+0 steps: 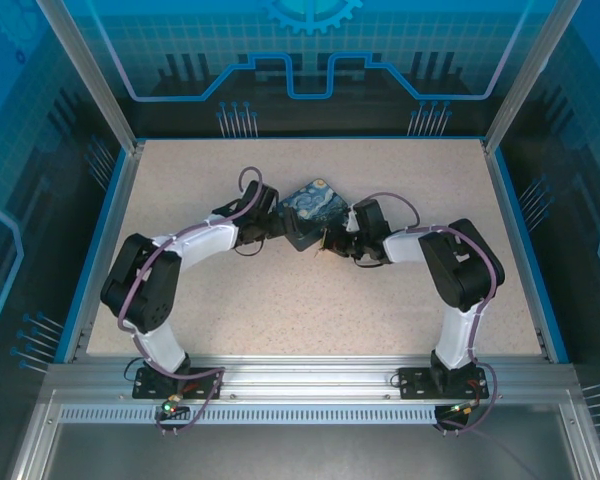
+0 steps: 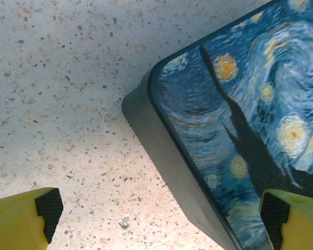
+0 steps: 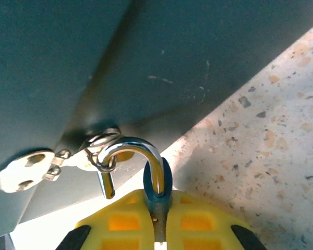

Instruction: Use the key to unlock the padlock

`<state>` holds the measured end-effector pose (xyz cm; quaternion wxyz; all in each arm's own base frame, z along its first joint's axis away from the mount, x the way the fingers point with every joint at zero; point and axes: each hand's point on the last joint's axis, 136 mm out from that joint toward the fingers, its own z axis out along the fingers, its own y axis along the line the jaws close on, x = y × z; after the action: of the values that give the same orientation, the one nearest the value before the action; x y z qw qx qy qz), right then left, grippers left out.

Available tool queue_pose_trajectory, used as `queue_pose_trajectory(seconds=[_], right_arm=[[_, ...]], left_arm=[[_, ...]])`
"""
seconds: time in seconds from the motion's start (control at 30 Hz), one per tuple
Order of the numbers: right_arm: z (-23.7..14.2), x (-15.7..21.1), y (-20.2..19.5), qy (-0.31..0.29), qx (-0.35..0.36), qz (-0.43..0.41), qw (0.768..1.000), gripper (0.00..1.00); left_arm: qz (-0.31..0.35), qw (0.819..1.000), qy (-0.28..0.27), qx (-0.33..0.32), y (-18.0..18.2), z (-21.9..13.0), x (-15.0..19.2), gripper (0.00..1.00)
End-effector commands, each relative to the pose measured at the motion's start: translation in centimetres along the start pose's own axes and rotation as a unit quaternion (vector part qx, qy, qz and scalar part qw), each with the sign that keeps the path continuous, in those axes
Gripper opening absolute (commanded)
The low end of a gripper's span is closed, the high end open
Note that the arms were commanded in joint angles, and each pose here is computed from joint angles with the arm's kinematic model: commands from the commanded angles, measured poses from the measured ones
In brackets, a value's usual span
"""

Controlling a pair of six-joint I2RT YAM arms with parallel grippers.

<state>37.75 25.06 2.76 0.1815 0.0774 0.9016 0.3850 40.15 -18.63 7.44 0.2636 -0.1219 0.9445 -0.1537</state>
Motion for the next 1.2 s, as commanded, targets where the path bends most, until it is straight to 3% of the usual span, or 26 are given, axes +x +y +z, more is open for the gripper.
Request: queue_pose_trajectory(seconds=[0.0,1.17], right_arm=[[-0.9,-1.1,1.8,-0.013,-0.045,0.0,0.999,0.0],[-0.8,-4.7,-0.6,-0.067,-0.105,0.113,0.986,0.0]], left_arm=[[0.021,1.0,0.008,-0.022,0.2,0.4,0.2,0.99],[0.033,0.997,0.056,-0.052,1.2,2.3,3.3,0.98]])
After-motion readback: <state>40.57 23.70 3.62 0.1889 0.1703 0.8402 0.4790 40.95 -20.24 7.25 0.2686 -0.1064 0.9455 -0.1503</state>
